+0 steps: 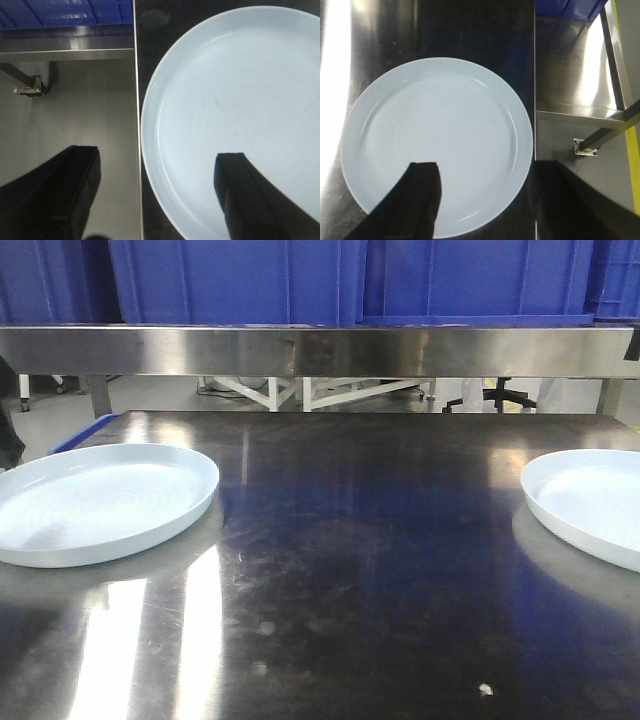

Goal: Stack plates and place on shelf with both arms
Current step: 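Lower the left gripper to the rim of the nearby white plate, then grasp the plate rim with the left gripper and lift it, then carry the plate toward the table center, lower it, open left gripper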

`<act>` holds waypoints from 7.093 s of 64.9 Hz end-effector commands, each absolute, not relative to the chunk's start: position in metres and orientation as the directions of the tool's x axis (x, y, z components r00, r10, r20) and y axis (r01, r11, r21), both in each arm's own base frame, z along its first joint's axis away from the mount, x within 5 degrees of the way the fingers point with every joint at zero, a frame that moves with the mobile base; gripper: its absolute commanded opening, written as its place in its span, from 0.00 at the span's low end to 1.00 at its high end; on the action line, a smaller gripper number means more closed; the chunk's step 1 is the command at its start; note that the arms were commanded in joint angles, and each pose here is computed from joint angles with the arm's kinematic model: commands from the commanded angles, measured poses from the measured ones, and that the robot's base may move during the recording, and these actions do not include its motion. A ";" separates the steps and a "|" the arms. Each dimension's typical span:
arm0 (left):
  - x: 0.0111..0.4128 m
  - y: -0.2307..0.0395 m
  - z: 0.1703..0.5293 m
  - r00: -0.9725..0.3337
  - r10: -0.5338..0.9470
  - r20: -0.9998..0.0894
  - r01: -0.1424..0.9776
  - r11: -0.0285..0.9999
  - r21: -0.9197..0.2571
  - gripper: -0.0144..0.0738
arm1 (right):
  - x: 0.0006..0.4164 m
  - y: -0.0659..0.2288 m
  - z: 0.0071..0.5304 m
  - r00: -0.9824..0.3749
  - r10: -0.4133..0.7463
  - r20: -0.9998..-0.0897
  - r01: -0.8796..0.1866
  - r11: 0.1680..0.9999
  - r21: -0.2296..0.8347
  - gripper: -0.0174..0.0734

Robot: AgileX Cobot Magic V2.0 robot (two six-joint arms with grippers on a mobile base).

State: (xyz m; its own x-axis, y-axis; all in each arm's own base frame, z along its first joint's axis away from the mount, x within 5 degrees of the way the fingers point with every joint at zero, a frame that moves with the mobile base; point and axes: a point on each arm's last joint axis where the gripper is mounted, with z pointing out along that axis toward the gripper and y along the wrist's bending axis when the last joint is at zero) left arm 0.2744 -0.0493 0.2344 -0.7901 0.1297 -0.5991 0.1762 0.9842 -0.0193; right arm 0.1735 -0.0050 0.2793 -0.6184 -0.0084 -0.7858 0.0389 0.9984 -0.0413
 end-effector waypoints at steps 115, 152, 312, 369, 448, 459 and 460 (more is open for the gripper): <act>0.287 -0.033 0.259 -0.685 0.044 -0.727 0.101 0.994 -0.034 0.76 | 0.257 -0.053 0.279 -0.669 0.082 -0.739 0.196 0.978 -0.069 0.74; 0.316 -0.038 0.247 -0.712 0.046 -0.701 0.101 0.994 -0.038 0.76 | 0.257 -0.053 0.279 -0.670 0.084 -0.738 0.197 0.978 -0.067 0.74; 0.316 -0.146 0.328 -0.619 0.060 -0.783 0.358 0.909 -0.214 0.27 | 0.256 -0.053 0.278 -0.671 0.084 -0.736 0.197 0.978 -0.068 0.74; 0.339 -0.233 0.269 -0.678 0.199 -0.707 0.480 0.849 -0.222 0.27 | 0.256 -0.053 0.278 -0.676 0.086 -0.732 0.198 0.978 -0.068 0.74; 0.349 -0.236 0.241 -0.674 0.272 -0.687 0.498 0.854 -0.150 0.27 | 0.256 -0.052 0.278 -0.675 0.094 -0.732 0.201 0.978 -0.059 0.74; 0.350 -0.236 0.240 -0.673 0.269 -0.689 0.497 0.855 -0.151 0.27 | 0.256 -0.052 0.278 -0.675 0.094 -0.732 0.201 0.978 -0.059 0.74; 0.350 -0.236 0.240 -0.673 0.269 -0.689 0.497 0.855 -0.151 0.27 | 0.256 -0.052 0.278 -0.675 0.094 -0.732 0.201 0.978 -0.059 0.74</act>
State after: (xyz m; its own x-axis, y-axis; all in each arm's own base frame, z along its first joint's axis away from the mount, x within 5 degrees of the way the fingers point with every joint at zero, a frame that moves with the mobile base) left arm 0.3482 -0.2320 0.2061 -0.7391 0.3279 -0.5884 0.4895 0.8615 -0.1348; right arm 0.2513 -0.0499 0.2577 -0.7464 0.1220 -0.6542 0.2038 0.9777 -0.0502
